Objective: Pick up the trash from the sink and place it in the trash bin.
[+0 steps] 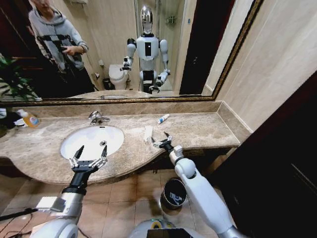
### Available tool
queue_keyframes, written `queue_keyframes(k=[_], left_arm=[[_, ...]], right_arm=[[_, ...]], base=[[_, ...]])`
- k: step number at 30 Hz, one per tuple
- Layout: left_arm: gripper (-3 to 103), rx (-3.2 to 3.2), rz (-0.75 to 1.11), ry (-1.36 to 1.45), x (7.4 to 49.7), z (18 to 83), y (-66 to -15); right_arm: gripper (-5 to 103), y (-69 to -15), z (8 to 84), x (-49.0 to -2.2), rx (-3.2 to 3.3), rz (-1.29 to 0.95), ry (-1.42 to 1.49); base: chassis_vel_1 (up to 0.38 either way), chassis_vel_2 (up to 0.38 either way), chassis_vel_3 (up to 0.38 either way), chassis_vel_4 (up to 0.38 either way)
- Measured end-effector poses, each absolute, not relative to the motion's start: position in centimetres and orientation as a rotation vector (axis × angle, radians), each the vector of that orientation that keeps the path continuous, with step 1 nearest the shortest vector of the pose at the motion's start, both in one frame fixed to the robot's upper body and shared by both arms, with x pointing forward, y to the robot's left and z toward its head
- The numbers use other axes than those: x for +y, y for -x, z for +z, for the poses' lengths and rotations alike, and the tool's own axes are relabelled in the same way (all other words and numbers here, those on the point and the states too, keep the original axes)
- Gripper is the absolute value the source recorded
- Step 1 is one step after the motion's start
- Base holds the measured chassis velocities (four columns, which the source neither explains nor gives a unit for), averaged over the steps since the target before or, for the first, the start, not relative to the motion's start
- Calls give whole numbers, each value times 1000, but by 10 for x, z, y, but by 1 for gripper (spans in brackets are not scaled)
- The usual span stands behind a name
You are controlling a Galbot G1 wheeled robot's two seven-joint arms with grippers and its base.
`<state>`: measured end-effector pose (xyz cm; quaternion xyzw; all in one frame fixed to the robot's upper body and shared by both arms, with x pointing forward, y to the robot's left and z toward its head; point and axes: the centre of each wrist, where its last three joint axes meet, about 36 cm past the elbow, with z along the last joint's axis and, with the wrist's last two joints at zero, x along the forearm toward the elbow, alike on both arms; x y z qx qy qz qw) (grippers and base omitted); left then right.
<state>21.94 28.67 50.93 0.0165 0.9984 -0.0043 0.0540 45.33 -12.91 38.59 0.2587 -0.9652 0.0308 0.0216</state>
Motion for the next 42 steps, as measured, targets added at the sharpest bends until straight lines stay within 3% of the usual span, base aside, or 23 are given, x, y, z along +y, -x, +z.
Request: queue_keyframes(k=[12,18,24,27,28,30,38,40,42], left_arm=[[100,3033,-13,-50,287,509,-219],[100,3033,-13,-50,287,509,-219],[100,3033,-13,-50,287,509,-219],[100,3033,-13,-50,287,509,-219],[100,3033,-13,-50,287,509,-219],[100,3033,-13,-50,287,509,-219],[100,3033,-13,-50,287,509,-219],[100,3033,-13,-50,287,509,-219],[100,3033,-13,-50,287,509,-219]], right_arm=[[100,-455,376,-79,-2955,71,-829],[101,-461,374,-80,-2960,90,-800],[84,-464,367,-89,-2952,112,-774],[79,-465,365,-90,-2950,115,-767],[71,-467,365,-91,-2951,118,-763],[71,-467,365,-91,-2952,120,-761],[44,-471,360,-94,-2956,118,-745],[44,-471,360,-95,-2956,118,-743],[36,-472,360,-97,-2958,118,-735]], base=[[0,0,0,0],[0,0,0,0],[0,0,0,0],[0,0,0,0],[0,0,0,0],[0,0,0,0],[0,0,0,0],[0,0,0,0],[0,0,0,0]])
